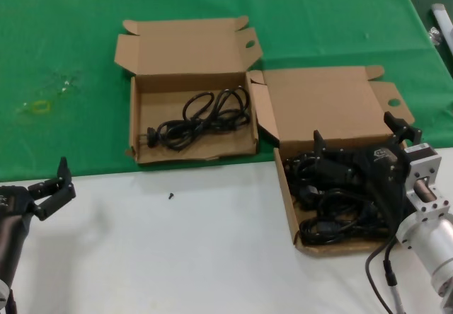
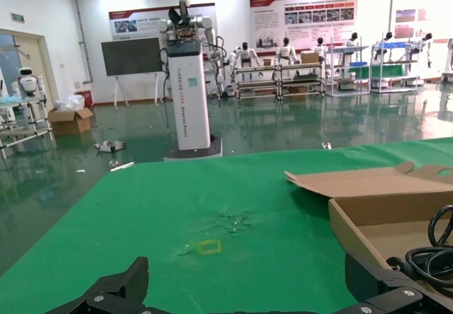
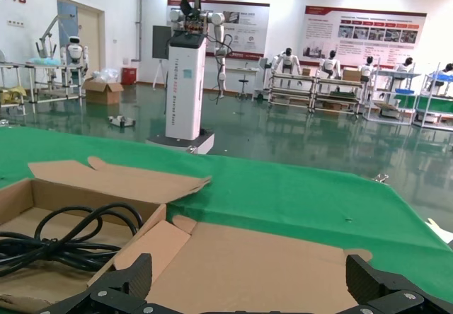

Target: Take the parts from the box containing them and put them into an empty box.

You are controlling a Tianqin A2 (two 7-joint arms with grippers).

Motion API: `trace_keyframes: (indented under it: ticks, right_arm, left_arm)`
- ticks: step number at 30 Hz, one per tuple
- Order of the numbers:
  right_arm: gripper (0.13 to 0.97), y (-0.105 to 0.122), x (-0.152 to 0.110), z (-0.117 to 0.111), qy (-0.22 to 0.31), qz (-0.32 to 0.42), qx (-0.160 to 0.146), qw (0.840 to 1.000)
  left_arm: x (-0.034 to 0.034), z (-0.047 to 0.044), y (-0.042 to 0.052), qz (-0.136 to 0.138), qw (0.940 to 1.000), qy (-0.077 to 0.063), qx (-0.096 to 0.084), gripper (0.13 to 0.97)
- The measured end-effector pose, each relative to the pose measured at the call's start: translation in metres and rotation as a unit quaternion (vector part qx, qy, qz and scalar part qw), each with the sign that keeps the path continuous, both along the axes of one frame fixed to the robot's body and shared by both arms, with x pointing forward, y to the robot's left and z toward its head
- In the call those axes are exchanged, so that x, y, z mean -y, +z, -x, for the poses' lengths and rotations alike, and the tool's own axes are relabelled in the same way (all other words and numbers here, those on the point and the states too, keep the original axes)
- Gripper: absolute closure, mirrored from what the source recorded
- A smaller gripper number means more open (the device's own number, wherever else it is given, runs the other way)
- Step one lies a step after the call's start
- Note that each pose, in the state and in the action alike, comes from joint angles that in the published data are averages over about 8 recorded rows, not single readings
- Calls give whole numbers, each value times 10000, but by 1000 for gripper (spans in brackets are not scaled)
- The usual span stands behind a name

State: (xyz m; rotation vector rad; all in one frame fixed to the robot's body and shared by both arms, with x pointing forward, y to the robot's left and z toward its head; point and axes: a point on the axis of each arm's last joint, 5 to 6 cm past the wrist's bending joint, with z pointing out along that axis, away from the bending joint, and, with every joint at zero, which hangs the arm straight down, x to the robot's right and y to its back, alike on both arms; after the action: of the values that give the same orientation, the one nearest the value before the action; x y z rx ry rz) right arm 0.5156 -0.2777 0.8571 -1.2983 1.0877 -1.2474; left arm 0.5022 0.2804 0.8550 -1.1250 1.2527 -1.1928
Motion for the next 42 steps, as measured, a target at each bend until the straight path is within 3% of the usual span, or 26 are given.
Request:
trace_keyframes:
  ticks: [42]
  right_arm:
    - [130,0,0,0,0,0,0,10000]
  left_arm:
    - [0,0,0,0,10000,0,0,132]
